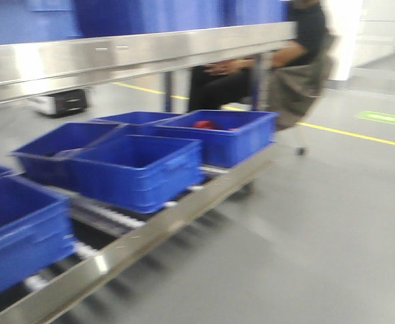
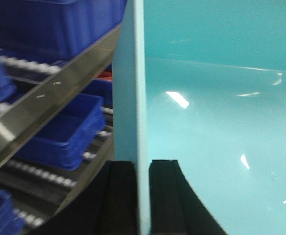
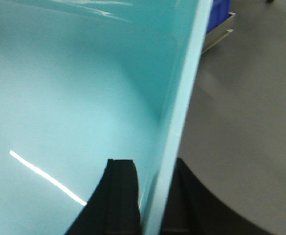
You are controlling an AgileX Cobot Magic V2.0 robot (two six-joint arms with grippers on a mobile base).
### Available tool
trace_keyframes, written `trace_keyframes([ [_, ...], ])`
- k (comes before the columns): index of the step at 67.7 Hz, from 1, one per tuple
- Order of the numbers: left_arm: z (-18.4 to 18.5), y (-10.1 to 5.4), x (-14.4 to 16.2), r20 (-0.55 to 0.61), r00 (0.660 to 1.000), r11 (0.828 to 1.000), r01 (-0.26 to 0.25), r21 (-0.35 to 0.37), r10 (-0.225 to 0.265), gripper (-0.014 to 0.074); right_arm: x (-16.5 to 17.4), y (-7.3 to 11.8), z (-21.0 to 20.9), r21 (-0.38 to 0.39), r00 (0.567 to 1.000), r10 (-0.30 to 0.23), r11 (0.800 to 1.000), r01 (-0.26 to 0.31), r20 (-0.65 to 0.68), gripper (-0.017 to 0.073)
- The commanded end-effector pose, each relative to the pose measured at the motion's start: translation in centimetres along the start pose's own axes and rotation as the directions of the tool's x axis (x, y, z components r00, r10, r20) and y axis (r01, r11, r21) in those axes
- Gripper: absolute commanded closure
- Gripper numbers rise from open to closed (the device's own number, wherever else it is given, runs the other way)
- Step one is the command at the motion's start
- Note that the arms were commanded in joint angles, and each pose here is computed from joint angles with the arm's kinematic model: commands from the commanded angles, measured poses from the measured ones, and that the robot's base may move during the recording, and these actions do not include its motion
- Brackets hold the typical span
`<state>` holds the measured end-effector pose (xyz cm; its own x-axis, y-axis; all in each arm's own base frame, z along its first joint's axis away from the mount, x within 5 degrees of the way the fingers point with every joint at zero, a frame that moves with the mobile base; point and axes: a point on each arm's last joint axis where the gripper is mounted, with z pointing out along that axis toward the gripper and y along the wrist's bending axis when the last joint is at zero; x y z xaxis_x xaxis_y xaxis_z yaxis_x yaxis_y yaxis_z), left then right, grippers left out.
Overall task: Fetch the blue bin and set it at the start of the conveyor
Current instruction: 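Drive the base across the floor holding the teal bin in both grippers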
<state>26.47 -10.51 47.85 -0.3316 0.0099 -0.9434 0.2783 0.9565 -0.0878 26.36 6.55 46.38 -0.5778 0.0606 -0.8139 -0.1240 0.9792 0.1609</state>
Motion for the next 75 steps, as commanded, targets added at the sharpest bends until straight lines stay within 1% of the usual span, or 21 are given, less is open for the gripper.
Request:
trace_keyframes([
  [1,-0.6,-0.24,-0.88,0.071,0.997,0.999,0.026,0.03,-0.028,0.0705,-0.64,-0.05,-0.67,0.0,0.998,-0.028,1.0,0.028,0.064,0.0712],
  [75,-0.6,-0.24,-0.88,0.071,0.997,0.999,0.026,0.03,-0.028,0.0705,-0.64,-0.05,-0.67,0.0,0.998,-0.028,1.0,0.028,0.064,0.0712],
])
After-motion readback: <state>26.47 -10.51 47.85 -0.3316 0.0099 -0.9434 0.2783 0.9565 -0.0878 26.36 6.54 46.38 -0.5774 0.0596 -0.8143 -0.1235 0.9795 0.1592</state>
